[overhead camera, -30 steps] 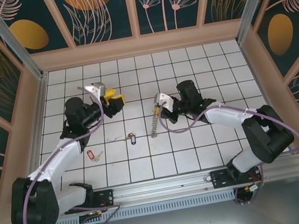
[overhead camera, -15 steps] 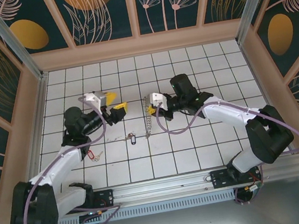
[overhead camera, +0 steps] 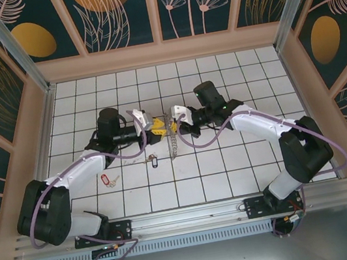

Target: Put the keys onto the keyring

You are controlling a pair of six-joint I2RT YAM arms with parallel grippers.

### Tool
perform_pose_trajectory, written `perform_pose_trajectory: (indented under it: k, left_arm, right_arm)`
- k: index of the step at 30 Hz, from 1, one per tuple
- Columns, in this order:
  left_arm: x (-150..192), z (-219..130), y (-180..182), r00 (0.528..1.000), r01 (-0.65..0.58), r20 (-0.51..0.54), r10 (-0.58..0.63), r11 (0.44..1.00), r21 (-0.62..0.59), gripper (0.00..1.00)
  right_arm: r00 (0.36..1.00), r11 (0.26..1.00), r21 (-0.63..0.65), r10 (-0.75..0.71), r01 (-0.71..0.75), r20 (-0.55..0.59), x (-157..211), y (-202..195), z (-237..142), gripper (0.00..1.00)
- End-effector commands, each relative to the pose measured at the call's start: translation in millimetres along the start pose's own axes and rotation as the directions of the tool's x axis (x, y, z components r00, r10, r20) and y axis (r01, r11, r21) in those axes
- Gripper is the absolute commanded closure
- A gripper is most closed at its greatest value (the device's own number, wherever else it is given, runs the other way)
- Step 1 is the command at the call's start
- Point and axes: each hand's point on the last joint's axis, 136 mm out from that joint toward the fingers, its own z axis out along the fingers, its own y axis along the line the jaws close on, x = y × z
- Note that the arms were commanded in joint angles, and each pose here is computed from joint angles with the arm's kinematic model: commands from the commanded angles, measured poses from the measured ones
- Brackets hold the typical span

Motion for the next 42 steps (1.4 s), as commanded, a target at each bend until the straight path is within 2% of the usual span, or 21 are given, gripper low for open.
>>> perform_pose_trajectory:
  k: [1,6,12,23,34,42]
  left_arm:
    - [1.2,3.6,-2.6,0.998,-0.061,-0.011,0.062,0.996,0.059,0.69]
    - [8.4,8.6,-4.3,0.998,-0.039,-0.042,0.044,0.993,0.113,0.70]
    - [14.3,13.2,2.9,0.997,-0.047,-0.060,0.052,0.996,0.073,0.69]
    - [15.2,19.2,6.1,0.997,-0.049,-0.052,0.054,0.995,0.081,0.72]
    - [11.6,21.8,8.8,0.997,-0.064,-0.046,0.068,0.995,0.083,0.85]
    - [21.9,22.4,10.1,0.994,-0.057,-0.086,0.064,0.996,0.073,0.80]
  right_arm:
    - [0.998,0.999,-0.005,-0.050,0.051,0.033,-13.5,-6.7,-2.6,1.00]
    - [0.997,0.999,-0.001,-0.055,0.055,0.047,-14.1,-7.8,-3.3,1.00]
    - [0.997,0.998,-0.002,-0.057,0.057,0.059,-14.1,-7.8,-3.1,1.00]
    - [0.994,0.998,-0.022,-0.053,0.055,0.097,-19.9,-5.3,-3.1,1.00]
    - [0.993,0.998,-0.040,-0.041,0.045,0.108,-22.3,-5.8,-0.1,1.00]
    - [0.991,0.998,-0.046,-0.037,0.043,0.130,-27.0,-6.0,-0.4,1.00]
